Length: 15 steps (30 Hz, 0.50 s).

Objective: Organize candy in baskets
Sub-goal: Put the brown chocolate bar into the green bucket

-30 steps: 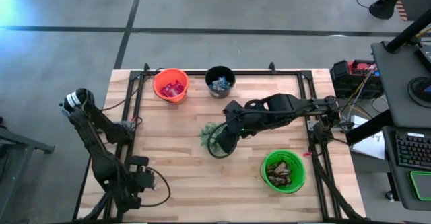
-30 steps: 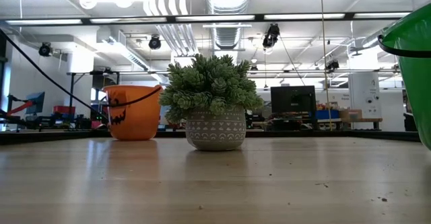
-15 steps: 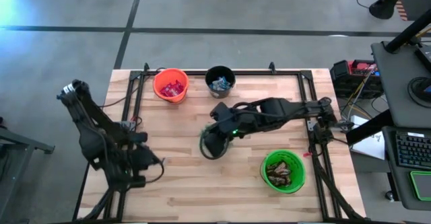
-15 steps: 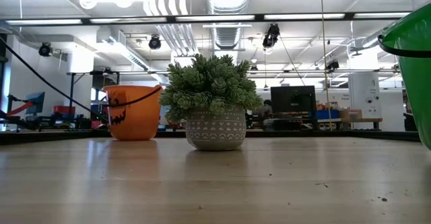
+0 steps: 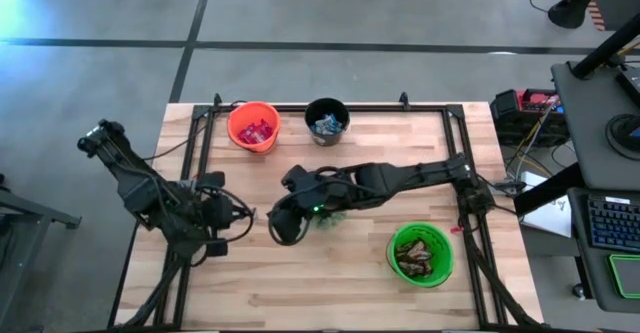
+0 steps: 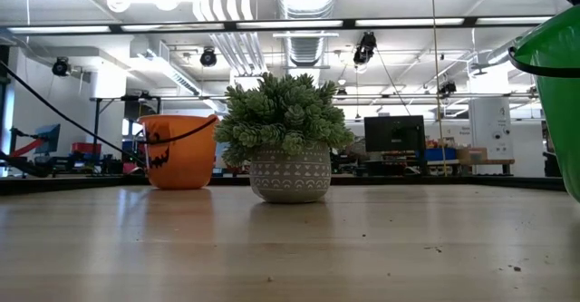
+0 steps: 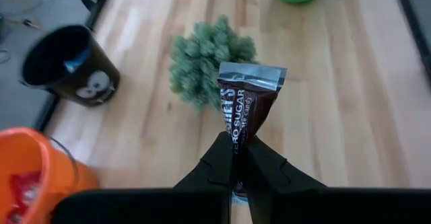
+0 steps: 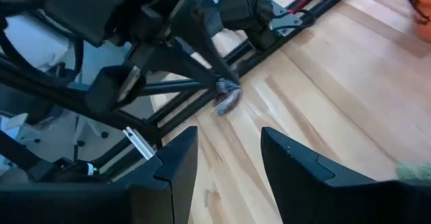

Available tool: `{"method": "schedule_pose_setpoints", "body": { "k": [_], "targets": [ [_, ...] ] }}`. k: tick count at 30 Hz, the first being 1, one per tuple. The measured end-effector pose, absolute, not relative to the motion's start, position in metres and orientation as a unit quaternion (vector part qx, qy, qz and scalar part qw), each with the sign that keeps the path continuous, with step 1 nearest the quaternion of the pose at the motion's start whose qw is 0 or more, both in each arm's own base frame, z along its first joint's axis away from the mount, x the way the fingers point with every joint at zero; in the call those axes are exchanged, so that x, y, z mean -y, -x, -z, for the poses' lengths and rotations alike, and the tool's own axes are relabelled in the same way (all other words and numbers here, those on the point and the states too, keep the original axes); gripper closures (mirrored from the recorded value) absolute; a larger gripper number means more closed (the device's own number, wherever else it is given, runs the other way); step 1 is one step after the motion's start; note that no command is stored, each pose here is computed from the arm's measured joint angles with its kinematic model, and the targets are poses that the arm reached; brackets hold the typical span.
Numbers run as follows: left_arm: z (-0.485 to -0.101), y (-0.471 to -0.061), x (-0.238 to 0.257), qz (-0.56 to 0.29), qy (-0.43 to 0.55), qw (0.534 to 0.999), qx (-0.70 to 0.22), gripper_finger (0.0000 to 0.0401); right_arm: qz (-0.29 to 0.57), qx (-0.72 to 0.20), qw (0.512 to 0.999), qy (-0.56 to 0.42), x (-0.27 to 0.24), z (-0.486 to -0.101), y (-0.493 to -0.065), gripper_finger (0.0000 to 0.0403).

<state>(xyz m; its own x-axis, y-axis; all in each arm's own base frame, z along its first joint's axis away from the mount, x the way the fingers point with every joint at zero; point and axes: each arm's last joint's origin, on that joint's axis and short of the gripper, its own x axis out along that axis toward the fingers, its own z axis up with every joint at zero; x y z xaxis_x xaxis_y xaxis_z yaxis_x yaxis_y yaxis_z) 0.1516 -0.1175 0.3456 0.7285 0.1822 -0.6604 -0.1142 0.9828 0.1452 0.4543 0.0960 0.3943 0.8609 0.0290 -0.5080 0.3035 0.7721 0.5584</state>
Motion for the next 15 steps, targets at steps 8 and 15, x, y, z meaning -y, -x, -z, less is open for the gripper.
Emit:
{"method": "schedule_pose_setpoints", "body": {
  "k": [8, 15],
  "targets": [
    [-0.356, -0.163, 0.115, -0.081, -0.081, 0.931, -0.346, 0.0401, 0.073, -0.244, 0.908, -0.332, -0.099, -0.375, -0.473, 0.025],
    [-0.362, -0.169, 0.118, -0.083, -0.095, 0.933, -0.337, 0.0401, 0.076, -0.233, 0.911, -0.333, -0.092, -0.375, -0.478, 0.025]
  ]
}}
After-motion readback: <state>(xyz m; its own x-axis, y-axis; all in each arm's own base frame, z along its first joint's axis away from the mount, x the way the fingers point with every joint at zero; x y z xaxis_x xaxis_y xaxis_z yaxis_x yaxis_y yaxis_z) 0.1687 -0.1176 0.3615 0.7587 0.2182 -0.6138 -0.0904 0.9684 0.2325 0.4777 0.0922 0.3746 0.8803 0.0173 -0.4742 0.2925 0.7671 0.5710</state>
